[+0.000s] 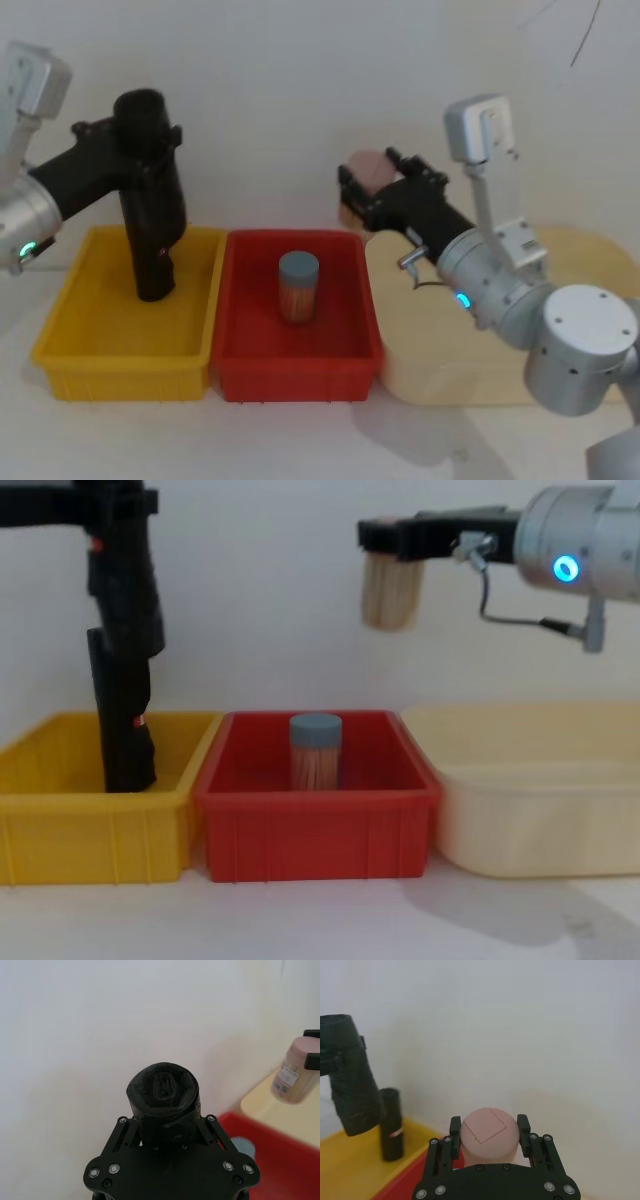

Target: Pick up the garbage bag with the one hand and transfer it to the other hand.

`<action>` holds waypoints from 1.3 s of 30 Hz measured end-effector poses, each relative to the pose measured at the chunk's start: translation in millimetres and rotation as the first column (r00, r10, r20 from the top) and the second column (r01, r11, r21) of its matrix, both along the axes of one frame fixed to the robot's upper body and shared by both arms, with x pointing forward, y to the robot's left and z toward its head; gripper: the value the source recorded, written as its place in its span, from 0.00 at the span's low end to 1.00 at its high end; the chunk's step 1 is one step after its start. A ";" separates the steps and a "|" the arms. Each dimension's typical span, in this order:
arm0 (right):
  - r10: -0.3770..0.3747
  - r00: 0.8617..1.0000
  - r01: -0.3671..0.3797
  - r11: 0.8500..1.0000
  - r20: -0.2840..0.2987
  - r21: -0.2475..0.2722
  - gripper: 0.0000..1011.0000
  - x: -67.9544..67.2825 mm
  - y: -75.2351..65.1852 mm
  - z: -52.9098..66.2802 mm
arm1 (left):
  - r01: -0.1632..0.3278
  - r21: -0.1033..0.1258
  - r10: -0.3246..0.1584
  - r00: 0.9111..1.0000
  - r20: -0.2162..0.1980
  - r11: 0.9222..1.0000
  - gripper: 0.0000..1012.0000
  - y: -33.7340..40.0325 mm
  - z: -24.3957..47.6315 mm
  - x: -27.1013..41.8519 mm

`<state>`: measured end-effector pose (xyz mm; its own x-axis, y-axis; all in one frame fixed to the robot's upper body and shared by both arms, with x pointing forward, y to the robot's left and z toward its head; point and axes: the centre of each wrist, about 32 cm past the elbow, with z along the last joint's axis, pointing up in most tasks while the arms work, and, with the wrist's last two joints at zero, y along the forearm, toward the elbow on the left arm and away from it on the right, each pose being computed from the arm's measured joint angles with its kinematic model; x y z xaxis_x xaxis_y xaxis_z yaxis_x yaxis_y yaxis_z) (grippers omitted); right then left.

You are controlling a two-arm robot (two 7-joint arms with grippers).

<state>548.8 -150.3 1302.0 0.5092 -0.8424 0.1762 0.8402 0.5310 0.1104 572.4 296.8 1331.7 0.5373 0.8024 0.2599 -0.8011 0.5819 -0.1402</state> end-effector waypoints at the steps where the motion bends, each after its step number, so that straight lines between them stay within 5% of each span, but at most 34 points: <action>1: -0.011 1.000 0.011 1.000 0.008 0.001 0.64 -0.4 -2.0 1.6 | 0.010 -0.003 -0.010 1.000 0.006 1.000 0.35 -2.1 2.4 2.7; 11: -0.147 0.985 0.148 0.989 0.090 0.004 0.64 -7.2 -29.8 17.2 | 0.141 -0.040 -0.139 0.989 0.041 0.989 0.35 -27.6 18.3 35.1; 21: -0.292 0.949 0.295 0.956 0.116 -0.002 0.64 -14.3 -60.3 17.9 | 0.287 -0.084 -0.285 0.958 0.044 0.954 0.35 -63.2 23.6 74.2; 27: -0.375 0.923 0.378 0.925 0.086 -0.026 0.64 -18.0 -81.1 8.4 | 0.386 -0.116 -0.385 0.922 0.036 0.915 0.35 -91.6 23.5 99.5; 28: -0.375 0.923 0.378 0.925 0.086 -0.026 0.64 -18.0 -81.1 8.4 | 0.386 -0.116 -0.385 0.922 0.036 0.915 0.35 -91.6 23.5 99.5; 30: -0.392 0.917 0.395 0.918 0.070 -0.037 0.64 -18.8 -86.5 4.2 | 0.416 -0.126 -0.416 0.909 0.027 0.900 0.35 -102.2 22.6 108.0; 31: -0.401 0.915 0.403 0.914 0.055 -0.046 0.64 -19.1 -89.6 0.9 | 0.442 -0.132 -0.443 0.896 0.024 0.887 0.35 -109.9 21.9 113.7; 35: -0.411 0.911 0.412 0.909 0.028 -0.063 0.64 -19.4 -93.8 -5.1 | 0.482 -0.145 -0.485 0.874 0.015 0.864 0.35 -123.5 19.9 124.7; 37: -0.411 0.912 0.409 0.909 -0.004 -0.081 0.64 -19.1 -96.7 -12.2 | 0.529 -0.160 -0.535 0.845 0.011 0.833 0.35 -139.1 17.1 134.0; 39: -0.411 0.911 0.407 0.909 -0.022 -0.089 0.64 -18.7 -98.3 -16.3 | 0.544 -0.165 -0.551 0.835 0.004 0.823 0.35 -145.9 16.0 137.6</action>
<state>530.1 -248.6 1285.7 0.1309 -0.9621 0.2392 0.9884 0.1454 0.0438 710.0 150.8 1347.7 0.9075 0.4007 0.1262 -0.3645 0.9004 -0.2374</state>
